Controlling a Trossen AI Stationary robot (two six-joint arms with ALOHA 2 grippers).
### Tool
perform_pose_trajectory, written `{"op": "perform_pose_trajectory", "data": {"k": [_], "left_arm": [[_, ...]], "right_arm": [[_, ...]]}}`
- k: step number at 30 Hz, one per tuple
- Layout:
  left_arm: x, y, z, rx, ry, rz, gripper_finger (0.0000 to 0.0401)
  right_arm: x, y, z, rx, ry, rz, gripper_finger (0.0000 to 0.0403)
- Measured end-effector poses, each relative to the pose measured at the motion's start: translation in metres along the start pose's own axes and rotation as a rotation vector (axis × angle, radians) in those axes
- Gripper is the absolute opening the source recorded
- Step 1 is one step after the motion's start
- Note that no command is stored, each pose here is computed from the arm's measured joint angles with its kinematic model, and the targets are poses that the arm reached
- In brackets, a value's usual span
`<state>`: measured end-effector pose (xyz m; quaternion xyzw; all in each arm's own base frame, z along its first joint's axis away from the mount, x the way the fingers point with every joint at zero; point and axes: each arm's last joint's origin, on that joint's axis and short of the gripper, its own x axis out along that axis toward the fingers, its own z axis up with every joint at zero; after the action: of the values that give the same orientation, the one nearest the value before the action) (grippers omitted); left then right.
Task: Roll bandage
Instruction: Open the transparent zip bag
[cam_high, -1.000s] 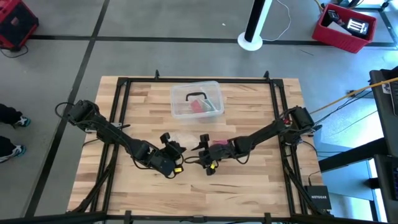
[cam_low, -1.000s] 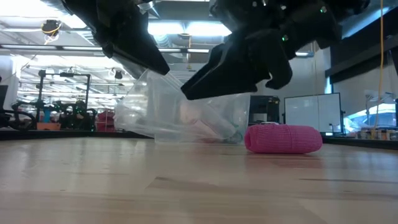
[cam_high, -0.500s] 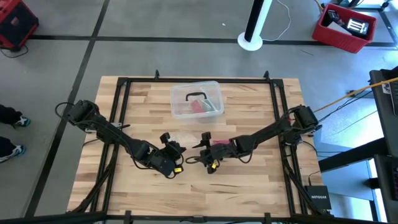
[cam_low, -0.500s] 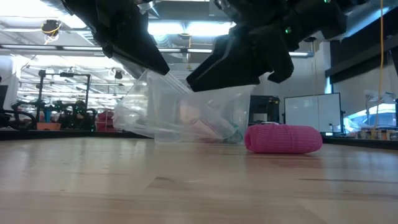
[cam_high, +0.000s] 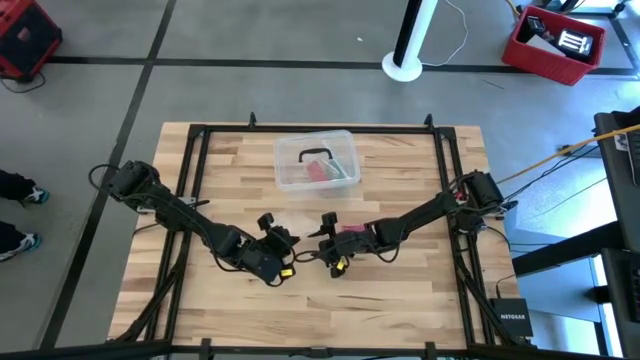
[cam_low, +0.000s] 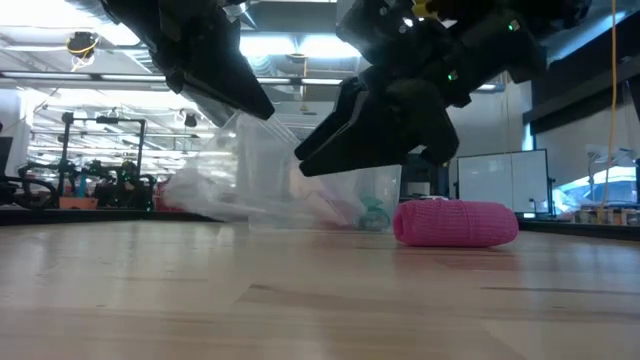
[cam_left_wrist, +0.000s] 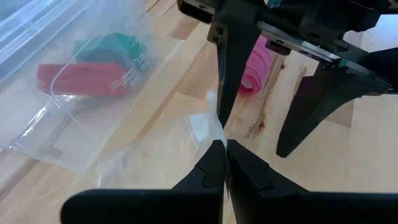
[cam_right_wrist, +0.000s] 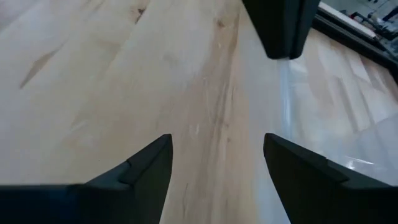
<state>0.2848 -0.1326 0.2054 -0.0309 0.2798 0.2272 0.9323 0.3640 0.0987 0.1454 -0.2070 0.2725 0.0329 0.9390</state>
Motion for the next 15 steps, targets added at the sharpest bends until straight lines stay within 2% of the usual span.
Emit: {"op": "perform_pose_trajectory", "data": {"k": [5,15], "left_arm": [[0.000,0.000,0.000,0.006,0.000,0.000,0.0000],[0.000,0.000,0.000,0.007,0.002,0.001,0.0000]], "right_arm": [[-0.001,-0.002,0.000,-0.032,0.021,-0.072,0.0255],[-0.014,-0.003,0.009,-0.043,0.016,-0.039,0.0255]]}}
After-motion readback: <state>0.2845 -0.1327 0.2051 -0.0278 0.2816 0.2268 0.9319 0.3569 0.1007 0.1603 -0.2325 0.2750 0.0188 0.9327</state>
